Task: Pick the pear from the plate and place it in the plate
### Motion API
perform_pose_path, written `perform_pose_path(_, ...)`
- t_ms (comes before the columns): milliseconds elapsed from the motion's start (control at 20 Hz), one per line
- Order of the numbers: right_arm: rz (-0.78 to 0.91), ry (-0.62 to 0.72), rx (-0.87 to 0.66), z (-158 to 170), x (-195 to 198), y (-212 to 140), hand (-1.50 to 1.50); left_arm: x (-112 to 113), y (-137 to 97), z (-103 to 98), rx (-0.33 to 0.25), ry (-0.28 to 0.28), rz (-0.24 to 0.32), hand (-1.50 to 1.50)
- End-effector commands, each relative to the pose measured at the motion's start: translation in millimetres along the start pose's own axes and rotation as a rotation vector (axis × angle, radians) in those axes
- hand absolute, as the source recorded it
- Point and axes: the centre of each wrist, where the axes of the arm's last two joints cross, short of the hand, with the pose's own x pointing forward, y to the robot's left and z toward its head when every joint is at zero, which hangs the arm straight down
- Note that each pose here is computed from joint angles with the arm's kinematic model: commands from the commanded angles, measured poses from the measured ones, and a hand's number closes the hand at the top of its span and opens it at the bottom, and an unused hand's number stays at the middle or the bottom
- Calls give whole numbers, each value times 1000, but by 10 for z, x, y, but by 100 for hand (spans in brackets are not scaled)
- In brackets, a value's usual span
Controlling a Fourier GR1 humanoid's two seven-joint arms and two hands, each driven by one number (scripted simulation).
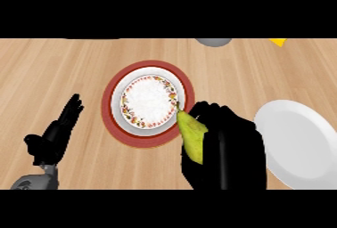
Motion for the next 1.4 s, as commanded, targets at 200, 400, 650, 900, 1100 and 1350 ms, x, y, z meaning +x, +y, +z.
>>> perform_pose_path(200,-81,82,78,-461,344,575,150,67,19,-102,-11,-17,4,0)
perform_pose_path(400,-71,66,83,-599,405,902,150,-7,-69,-73,-11,2,7,0)
perform_pose_path(650,-81,106,89,-782,498,1128,150,48,-56,-143,-46,-8,-10,0)
perform_pose_path(900,-214,238,10,-913,331,1217,-150,85,-58,-188,-41,-16,-8,0)
perform_pose_path(1100,-217,319,58,-1160,310,1265,-150,131,-8,-244,-57,-28,2,0)
perform_pose_path(1350,-388,330,-29,-1184,298,1267,-150,113,-189,-188,-35,-26,-8,0)
